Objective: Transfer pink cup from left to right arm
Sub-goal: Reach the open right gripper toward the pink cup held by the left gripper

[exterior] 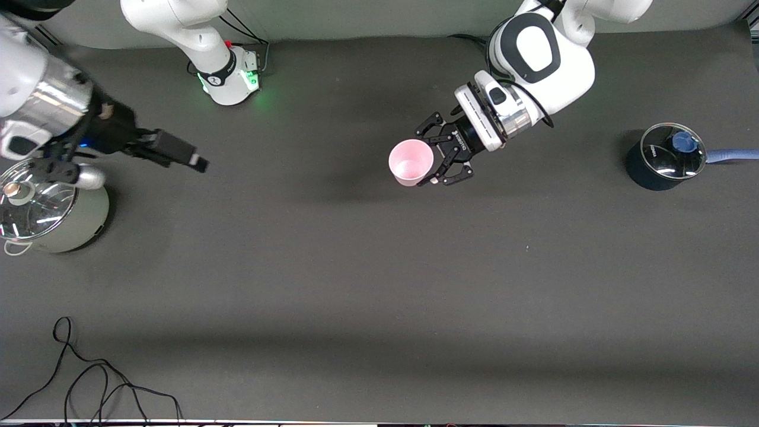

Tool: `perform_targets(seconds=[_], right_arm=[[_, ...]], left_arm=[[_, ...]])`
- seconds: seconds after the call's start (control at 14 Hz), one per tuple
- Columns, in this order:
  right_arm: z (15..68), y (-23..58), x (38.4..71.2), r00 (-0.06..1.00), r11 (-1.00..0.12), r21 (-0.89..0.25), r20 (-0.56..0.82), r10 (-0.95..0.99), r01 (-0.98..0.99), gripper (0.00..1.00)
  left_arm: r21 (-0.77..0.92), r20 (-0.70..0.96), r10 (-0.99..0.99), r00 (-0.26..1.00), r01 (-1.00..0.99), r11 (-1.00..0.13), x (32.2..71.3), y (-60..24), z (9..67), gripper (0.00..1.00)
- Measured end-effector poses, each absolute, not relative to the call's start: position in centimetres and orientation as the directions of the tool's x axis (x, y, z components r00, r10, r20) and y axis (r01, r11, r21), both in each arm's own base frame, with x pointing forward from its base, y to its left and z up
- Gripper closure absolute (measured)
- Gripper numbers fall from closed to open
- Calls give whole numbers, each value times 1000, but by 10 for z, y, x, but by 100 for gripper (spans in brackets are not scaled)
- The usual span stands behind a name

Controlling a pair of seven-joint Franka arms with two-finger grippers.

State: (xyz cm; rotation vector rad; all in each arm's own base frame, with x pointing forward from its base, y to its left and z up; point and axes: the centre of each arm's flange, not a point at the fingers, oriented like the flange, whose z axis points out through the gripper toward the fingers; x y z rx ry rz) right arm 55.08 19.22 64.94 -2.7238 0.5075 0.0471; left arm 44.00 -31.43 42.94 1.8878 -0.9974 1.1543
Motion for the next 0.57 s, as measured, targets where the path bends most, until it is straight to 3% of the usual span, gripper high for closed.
perform_targets(seconds=[0.29,0.57], right_arm=[[637,298,555,890,-811,-372,-123,-438,-451,0],[611,388,558,847,-792,-310,-104,-522,-526,0]], left_arm=[[170,918,-246,309,-871,-461,440,-314,429,36],[172,918,-244,312,-870,-463,440,-314,429,36]])
